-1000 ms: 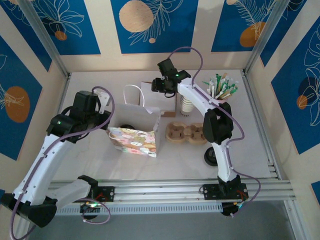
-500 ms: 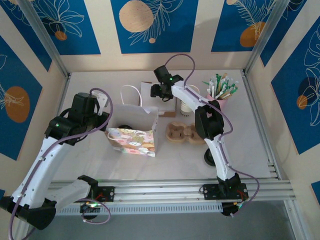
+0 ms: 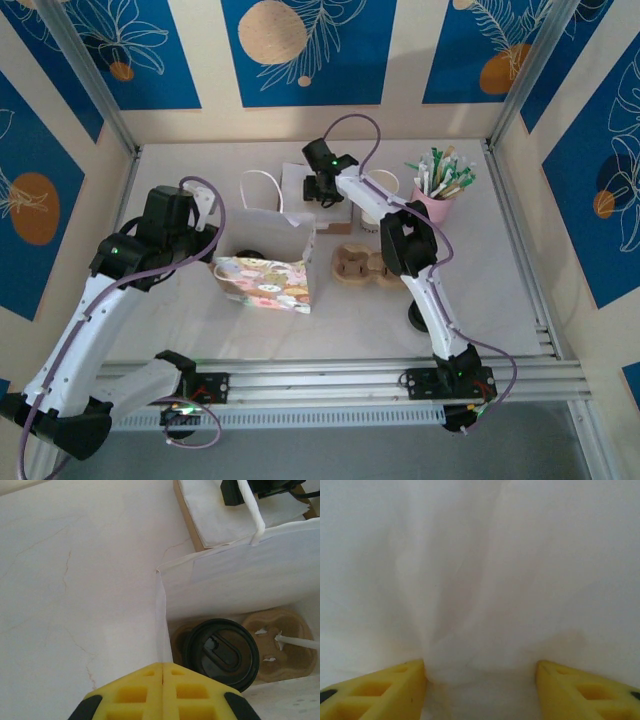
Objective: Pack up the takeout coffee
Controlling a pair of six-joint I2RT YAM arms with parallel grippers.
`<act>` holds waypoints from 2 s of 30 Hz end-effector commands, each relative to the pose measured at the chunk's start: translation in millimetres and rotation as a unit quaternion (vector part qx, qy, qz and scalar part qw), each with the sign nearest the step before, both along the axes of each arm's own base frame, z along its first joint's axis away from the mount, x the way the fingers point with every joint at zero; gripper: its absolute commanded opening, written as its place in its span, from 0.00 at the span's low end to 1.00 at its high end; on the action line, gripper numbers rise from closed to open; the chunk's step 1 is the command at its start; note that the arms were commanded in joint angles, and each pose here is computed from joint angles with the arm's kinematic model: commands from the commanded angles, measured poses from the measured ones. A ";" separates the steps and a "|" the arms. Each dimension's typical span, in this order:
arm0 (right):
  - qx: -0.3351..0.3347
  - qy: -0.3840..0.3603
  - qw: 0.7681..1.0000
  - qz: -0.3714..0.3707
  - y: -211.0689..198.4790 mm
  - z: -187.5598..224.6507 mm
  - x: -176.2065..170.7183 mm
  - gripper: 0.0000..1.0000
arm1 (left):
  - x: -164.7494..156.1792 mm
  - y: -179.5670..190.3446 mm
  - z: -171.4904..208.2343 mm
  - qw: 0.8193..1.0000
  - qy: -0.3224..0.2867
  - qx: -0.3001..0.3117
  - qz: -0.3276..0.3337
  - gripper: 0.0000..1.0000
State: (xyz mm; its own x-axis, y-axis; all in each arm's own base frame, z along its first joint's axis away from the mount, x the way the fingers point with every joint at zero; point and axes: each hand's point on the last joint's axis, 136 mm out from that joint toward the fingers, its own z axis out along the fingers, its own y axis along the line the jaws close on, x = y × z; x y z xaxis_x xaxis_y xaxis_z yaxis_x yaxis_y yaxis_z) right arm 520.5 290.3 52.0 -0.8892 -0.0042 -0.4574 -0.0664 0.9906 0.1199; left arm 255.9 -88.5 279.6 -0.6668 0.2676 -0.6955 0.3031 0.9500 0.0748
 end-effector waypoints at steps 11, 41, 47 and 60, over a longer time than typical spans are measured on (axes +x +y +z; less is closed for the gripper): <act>0.013 -0.027 1.000 -0.005 2.1 45.2 1.2 0.22 | -3.8 -4.8 -3.8 1.000 0.006 -0.012 -0.006 0.01; 0.164 -0.391 0.892 0.155 -12.4 384.2 -113.5 0.00 | -4.6 -20.0 -4.7 0.998 0.016 -0.052 -0.024 0.03; 0.154 -0.499 0.817 0.245 0.4 419.3 -177.9 0.00 | -4.8 -22.8 -2.9 0.998 0.014 -0.059 -0.030 0.12; 0.074 -0.498 0.754 0.422 67.5 379.0 -244.0 0.00 | -5.2 -8.7 35.5 0.995 -0.061 -0.080 0.008 0.65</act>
State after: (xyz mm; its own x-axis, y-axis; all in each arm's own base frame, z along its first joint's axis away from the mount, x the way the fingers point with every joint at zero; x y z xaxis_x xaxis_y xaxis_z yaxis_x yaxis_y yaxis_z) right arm 280.6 347.7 435.7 0.1120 -0.1916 -0.9751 -0.8013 0.5629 -0.2027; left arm 252.4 -105.0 292.0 -0.6396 0.1831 -0.7466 0.3250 0.9446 -0.0467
